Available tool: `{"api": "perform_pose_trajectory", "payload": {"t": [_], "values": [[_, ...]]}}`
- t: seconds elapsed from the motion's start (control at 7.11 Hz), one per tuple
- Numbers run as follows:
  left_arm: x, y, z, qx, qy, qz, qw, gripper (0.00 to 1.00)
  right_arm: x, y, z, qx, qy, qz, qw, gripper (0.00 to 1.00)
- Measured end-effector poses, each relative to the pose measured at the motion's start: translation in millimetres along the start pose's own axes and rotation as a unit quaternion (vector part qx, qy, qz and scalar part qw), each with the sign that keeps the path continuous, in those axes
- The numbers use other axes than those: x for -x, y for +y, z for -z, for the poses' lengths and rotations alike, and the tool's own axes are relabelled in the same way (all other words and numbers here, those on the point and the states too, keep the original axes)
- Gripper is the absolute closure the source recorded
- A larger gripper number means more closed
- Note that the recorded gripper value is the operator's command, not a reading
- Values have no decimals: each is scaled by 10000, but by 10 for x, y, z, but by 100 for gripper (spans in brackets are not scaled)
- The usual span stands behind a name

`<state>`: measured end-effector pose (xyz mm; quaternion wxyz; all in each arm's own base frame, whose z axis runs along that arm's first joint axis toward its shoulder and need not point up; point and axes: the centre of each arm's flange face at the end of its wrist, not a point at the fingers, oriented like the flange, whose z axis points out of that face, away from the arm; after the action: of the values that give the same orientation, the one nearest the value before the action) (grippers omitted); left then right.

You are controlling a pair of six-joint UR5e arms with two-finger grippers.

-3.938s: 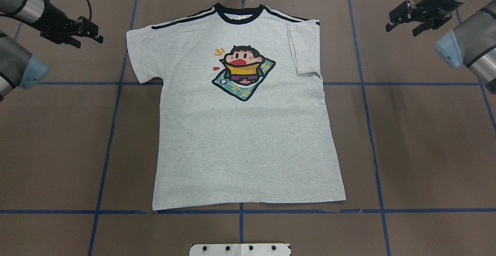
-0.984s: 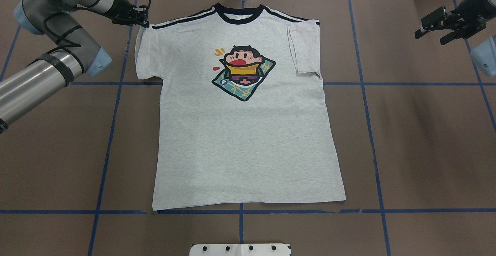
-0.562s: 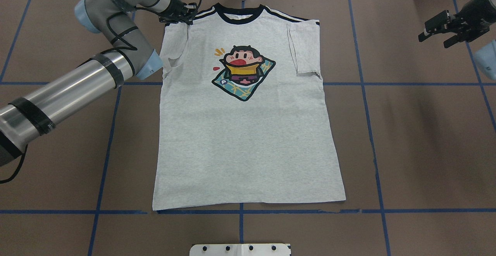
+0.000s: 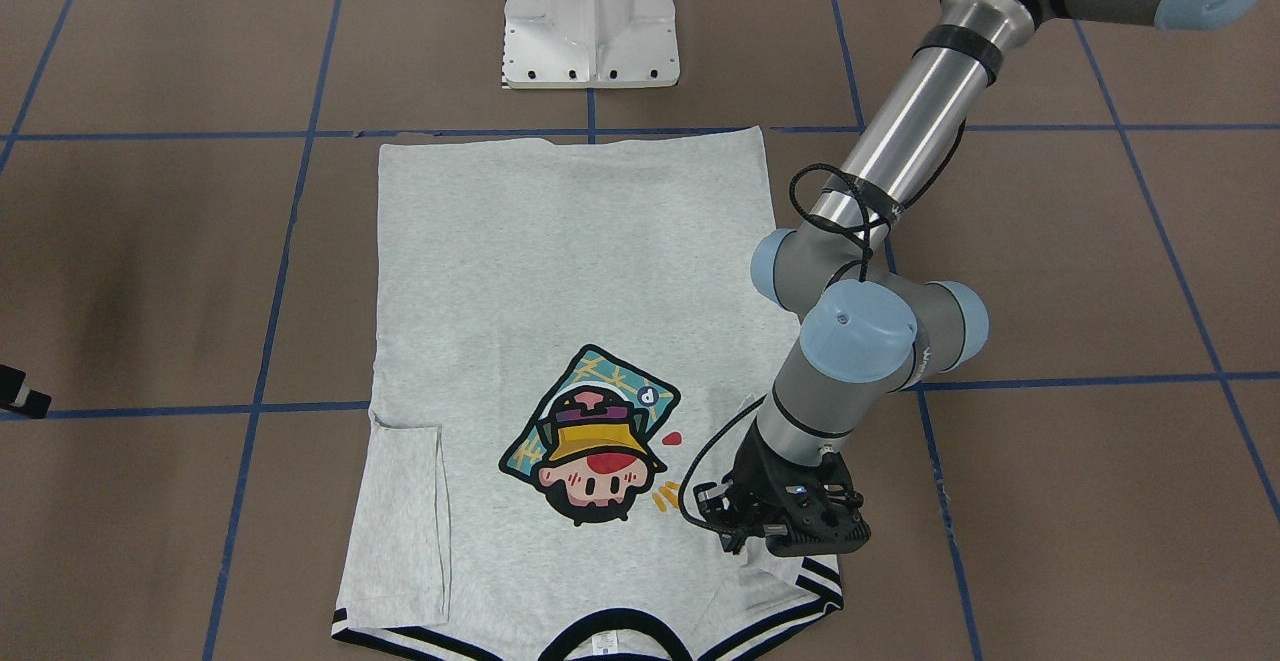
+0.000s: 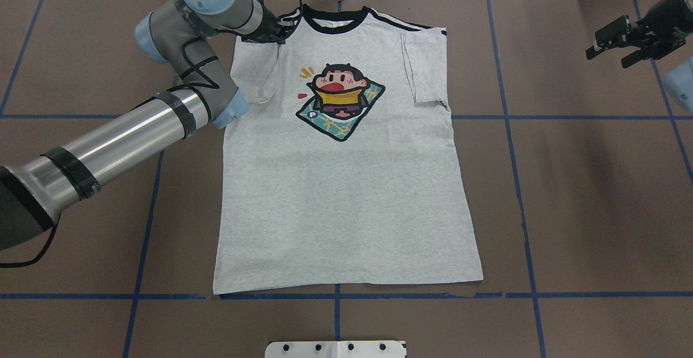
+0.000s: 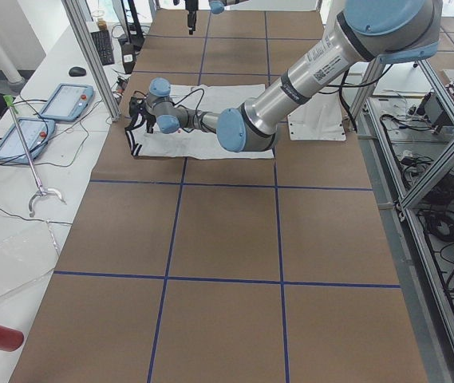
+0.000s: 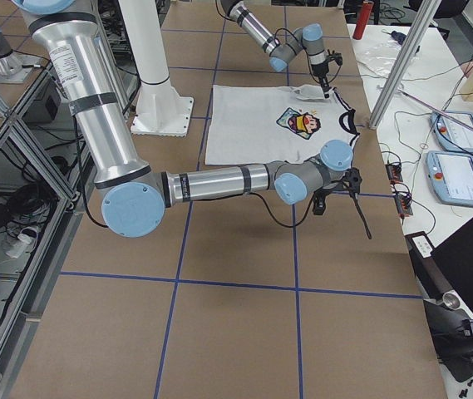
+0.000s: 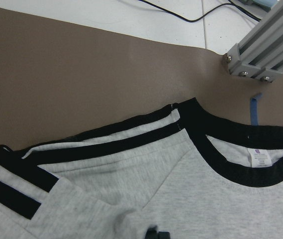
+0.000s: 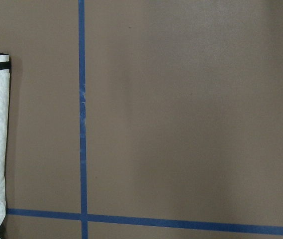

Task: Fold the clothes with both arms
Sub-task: 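Release the sleeve and move both grippers toward the hem nearest the robot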

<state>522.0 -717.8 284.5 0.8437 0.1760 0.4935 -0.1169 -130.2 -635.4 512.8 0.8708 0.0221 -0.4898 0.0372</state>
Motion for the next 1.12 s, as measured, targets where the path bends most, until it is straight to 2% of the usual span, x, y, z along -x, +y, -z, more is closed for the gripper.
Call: {"api": "perform_pose_trajectory", "payload": {"t": [0.28, 0.56, 0.7, 0.84, 1.12], "values": [[-166, 98, 76, -17, 181, -80, 9998, 38, 100, -18, 49, -52, -26, -33, 10000, 0], [-102, 278, 428, -96, 577, -105, 9982, 38, 404, 42, 121, -166, -72, -449, 9988, 0], [73, 447, 631, -5, 767, -130, 9970, 38, 617, 195, 63, -239, -24, -702, 9972, 0], [263, 630, 804, 213, 924, -93, 9955, 38, 850, 468, -41, -348, 63, -935, 9950, 0], [513, 1008, 1343, 652, 1304, 96, 9893, 38, 1353, 1333, -213, -558, 130, -1454, 9877, 0]]}}
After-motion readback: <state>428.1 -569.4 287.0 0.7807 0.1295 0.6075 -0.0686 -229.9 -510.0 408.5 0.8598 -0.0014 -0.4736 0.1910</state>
